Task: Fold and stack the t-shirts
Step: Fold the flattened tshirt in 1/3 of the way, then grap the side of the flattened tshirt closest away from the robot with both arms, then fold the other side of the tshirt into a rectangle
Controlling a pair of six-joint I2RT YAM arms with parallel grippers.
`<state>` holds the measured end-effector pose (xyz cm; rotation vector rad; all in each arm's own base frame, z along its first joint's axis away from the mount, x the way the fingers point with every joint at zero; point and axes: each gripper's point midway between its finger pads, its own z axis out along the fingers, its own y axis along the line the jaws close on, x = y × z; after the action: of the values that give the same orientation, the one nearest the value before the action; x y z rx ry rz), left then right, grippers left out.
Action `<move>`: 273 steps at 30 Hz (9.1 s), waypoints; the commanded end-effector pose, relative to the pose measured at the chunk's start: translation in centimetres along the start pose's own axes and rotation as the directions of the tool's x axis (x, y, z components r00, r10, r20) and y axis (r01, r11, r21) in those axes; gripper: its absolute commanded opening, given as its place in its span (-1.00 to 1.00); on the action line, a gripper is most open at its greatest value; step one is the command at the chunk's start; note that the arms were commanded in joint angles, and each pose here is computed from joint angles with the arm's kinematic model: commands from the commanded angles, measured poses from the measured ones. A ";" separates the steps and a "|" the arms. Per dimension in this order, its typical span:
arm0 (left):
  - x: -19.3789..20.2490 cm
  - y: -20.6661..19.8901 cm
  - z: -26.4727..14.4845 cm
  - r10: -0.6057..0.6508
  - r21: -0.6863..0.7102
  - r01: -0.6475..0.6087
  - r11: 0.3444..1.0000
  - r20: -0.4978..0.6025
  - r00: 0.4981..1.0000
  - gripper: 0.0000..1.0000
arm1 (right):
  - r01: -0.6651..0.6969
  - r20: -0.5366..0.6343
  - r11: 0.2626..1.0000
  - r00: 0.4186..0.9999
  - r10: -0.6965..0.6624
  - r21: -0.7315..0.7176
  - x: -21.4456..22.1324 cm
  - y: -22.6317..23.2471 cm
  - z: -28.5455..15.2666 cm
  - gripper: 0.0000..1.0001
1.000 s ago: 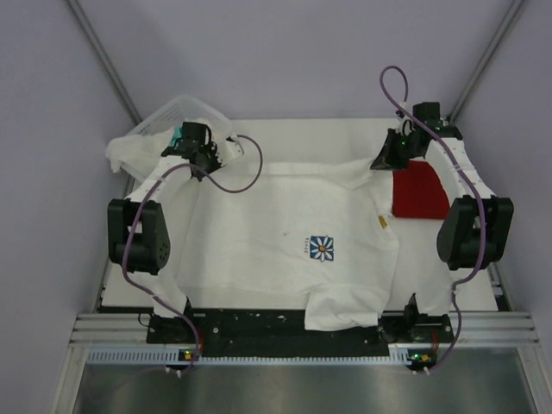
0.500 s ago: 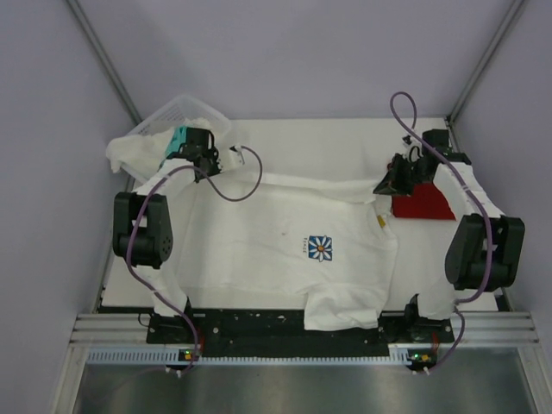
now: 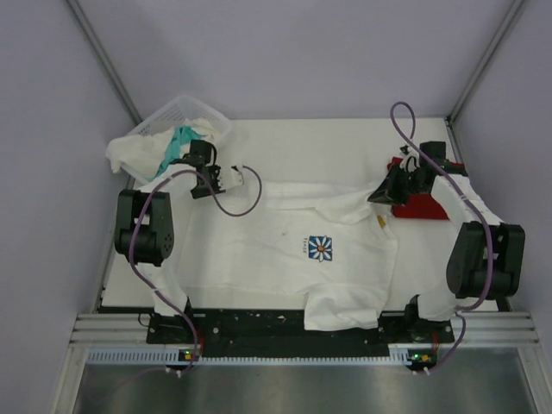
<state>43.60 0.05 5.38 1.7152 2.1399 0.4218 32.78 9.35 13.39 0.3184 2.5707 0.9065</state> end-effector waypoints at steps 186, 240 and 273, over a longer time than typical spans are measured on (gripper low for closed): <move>-4.4 1.5 1.5 -0.403 -0.030 0.403 0.915 -0.006 0.915 -0.03 | 0.147 0.059 0.892 0.980 -0.190 0.427 -15.0 -5.8 9.7 -0.95; 2.0 -26.7 -10.8 -0.280 0.431 0.227 0.873 0.063 0.958 -1.00 | 0.802 -0.344 -0.240 -0.477 -0.809 -0.548 29.1 -6.7 1.9 -0.37; 2.0 -8.5 -8.2 -0.434 0.036 0.434 0.900 -0.008 0.901 -1.00 | 0.985 -0.232 -0.168 -0.173 -0.957 -0.040 2.6 1.1 4.0 -1.00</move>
<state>29.64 -0.49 6.70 1.2677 2.5098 0.1933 28.80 12.75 8.15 -1.7074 2.0467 0.0129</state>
